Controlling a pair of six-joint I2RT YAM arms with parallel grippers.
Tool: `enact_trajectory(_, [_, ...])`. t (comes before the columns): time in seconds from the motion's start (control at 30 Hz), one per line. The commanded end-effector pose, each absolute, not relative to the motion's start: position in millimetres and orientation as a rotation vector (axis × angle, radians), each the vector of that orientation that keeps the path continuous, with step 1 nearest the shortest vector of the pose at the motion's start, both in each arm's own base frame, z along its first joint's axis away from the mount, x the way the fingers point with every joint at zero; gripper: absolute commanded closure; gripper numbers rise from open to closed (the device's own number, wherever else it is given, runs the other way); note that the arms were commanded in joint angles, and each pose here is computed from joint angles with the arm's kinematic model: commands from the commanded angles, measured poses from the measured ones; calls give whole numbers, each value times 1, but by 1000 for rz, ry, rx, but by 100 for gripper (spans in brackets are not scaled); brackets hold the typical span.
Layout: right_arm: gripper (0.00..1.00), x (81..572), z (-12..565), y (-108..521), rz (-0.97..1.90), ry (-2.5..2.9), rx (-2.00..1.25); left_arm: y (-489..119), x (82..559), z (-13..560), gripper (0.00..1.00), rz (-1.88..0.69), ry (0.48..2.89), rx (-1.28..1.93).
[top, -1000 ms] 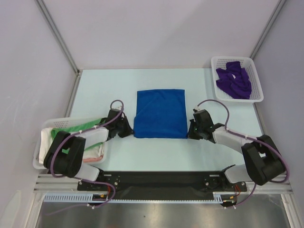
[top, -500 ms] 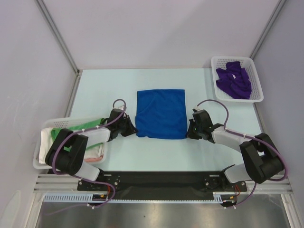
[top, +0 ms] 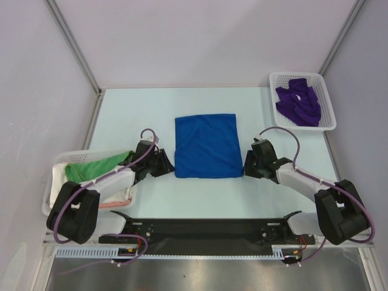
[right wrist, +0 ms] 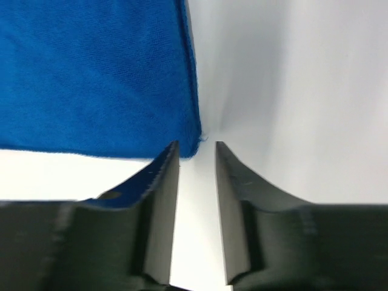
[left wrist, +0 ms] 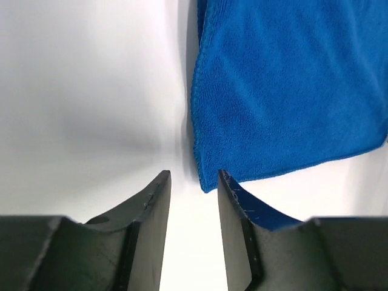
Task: Fold and stack the towels
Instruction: Fold the towel
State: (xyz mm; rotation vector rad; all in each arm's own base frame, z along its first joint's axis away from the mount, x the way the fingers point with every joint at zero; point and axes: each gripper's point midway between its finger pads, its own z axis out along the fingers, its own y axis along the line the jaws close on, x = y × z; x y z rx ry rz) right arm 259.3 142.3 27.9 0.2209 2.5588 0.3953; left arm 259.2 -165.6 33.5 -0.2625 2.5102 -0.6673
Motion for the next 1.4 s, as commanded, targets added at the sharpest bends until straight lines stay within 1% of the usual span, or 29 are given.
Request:
enact_trajectory(0.0, [63, 273, 62, 144, 422, 2468, 219, -162, 282, 69, 57, -612, 2416, -239])
enact_trajectory(0.03, [62, 278, 70, 145, 423, 2449, 214, -165, 303, 96, 57, -620, 2352, -245])
enact_trajectory(0.07, [61, 284, 77, 142, 416, 2436, 221, -165, 314, 98, 57, -607, 2352, -251])
enact_trajectory(0.1, [61, 302, 98, 144, 416, 2385, 209, -170, 337, 125, 57, -620, 2287, -252])
enact_trajectory(0.17, [62, 323, 116, 145, 426, 2343, 206, -168, 364, 135, 58, -616, 2270, -278])
enact_trajectory(0.2, [62, 338, 126, 143, 433, 2313, 210, -174, 388, 143, 62, -621, 2255, -280])
enact_trajectory(0.23, [62, 362, 138, 145, 416, 2288, 183, -172, 402, 147, 63, -610, 2243, -289])
enact_trajectory(0.27, [64, 377, 145, 146, 404, 2264, 173, -173, 413, 148, 64, -599, 2244, -293])
enact_trajectory(0.3, [64, 392, 146, 140, 389, 2259, 187, -178, 435, 145, 65, -588, 2258, -296])
enact_trajectory(0.33, [64, 416, 152, 143, 391, 2242, 172, -181, 446, 145, 66, -584, 2260, -293])
enact_trajectory(0.4, [65, 442, 157, 147, 446, 2222, 160, -185, 464, 134, 68, -572, 2296, -286])
enact_trajectory(0.43, [66, 456, 158, 142, 445, 2212, 170, -190, 482, 125, 70, -574, 2312, -281])
enact_trajectory(0.47, [66, 478, 156, 145, 439, 2206, 157, -193, 489, 121, 71, -573, 2324, -271])
enact_trajectory(0.5, [66, 487, 154, 144, 434, 2209, 154, -195, 502, 130, 71, -573, 2307, -263])
enact_trajectory(0.53, [66, 498, 149, 142, 431, 2218, 156, -195, 508, 111, 71, -554, 2343, -269])
enact_trajectory(0.57, [66, 516, 149, 146, 431, 2211, 131, -196, 512, 108, 70, -554, 2349, -262])
enact_trajectory(0.6, [65, 523, 141, 147, 425, 2226, 130, -198, 521, 113, 69, -561, 2335, -258])
enact_trajectory(0.67, [64, 536, 135, 149, 428, 2237, 123, -194, 529, 101, 67, -532, 2355, -266])
enact_trajectory(0.7, [63, 546, 128, 154, 444, 2246, 115, -193, 533, 104, 67, -521, 2357, -267])
enact_trajectory(0.73, [63, 552, 119, 155, 446, 2261, 116, -190, 533, 95, 67, -499, 2385, -269])
enact_trajectory(0.8, [63, 557, 113, 158, 458, 2266, 114, -188, 535, 92, 66, -478, 2393, -269])
enact_trajectory(1.17, [61, 556, 86, 159, 452, 2320, 120, -178, 531, 65, 64, -409, 2459, -278])
enact_trajectory(1.37, [61, 556, 86, 159, 452, 2322, 117, -176, 526, 55, 59, -400, 2476, -288])
